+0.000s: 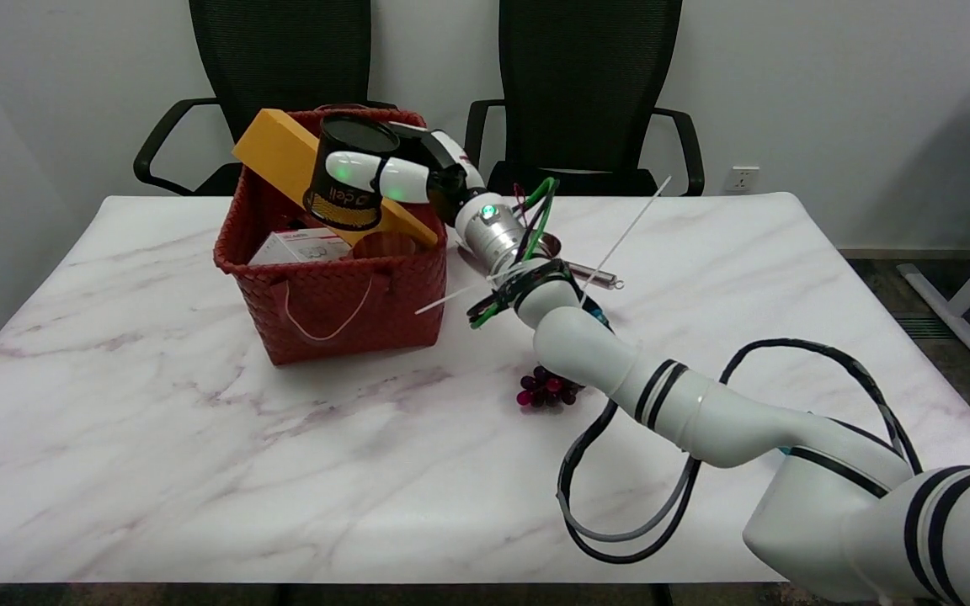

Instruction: Place the grapes into the brown storage basket.

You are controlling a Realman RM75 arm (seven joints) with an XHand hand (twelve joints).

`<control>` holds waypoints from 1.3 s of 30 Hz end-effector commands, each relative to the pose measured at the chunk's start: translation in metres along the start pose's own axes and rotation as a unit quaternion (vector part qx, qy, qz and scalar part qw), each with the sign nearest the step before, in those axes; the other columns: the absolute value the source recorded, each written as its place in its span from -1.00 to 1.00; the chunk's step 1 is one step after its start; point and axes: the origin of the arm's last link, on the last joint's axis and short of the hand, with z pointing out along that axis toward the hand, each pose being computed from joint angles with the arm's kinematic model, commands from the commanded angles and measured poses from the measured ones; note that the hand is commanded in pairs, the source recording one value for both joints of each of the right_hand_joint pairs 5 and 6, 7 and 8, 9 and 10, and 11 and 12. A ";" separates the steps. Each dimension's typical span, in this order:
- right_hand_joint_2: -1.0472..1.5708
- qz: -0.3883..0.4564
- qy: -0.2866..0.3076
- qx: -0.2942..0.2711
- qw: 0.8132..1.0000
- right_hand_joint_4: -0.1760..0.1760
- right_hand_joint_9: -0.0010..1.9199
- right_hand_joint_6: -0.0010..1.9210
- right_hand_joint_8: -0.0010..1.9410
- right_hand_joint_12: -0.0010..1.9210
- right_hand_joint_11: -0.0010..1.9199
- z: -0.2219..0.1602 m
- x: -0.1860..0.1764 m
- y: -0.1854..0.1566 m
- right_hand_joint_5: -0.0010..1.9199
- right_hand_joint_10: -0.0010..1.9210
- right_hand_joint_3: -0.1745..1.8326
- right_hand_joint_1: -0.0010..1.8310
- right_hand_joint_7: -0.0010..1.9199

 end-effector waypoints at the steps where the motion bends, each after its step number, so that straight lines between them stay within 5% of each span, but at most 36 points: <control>1: 0.66 0.017 -0.027 -0.046 0.998 0.00 0.09 -0.18 0.17 -0.08 -0.08 -0.015 -0.005 0.026 -0.18 0.09 -0.22 0.38 0.19; 12: 0.67 0.006 -0.037 -0.032 0.999 0.00 0.07 -0.21 0.17 -0.09 -0.09 -0.017 -0.006 0.017 -0.21 0.07 -0.18 0.37 0.19; 15: 0.50 -0.038 -0.036 -0.005 0.999 0.00 -0.20 -0.31 0.07 -0.57 -0.57 -0.014 -0.002 0.001 -0.31 -0.20 0.04 0.41 0.08; 19: -0.04 -0.090 -0.020 0.038 0.995 0.00 -0.55 -0.89 -0.37 -0.95 -0.95 -0.011 0.007 -0.026 -0.89 -0.55 0.29 0.40 -0.36; 22: -0.25 -0.110 -0.008 0.056 0.992 0.00 -0.94 -1.00 -0.68 -1.00 -1.00 -0.010 0.012 -0.038 -1.00 -0.94 0.10 0.37 -0.68; 26: -0.34 -0.133 0.008 0.072 0.989 0.00 -1.00 -1.00 -1.00 -1.00 -1.00 -0.010 0.016 -0.048 -1.00 -1.00 -0.06 0.33 -1.00; 39: -0.16 -0.262 0.138 0.132 0.946 0.00 -1.00 -1.00 -1.00 -1.00 -1.00 -0.025 0.073 -0.086 -1.00 -1.00 -0.26 0.33 -1.00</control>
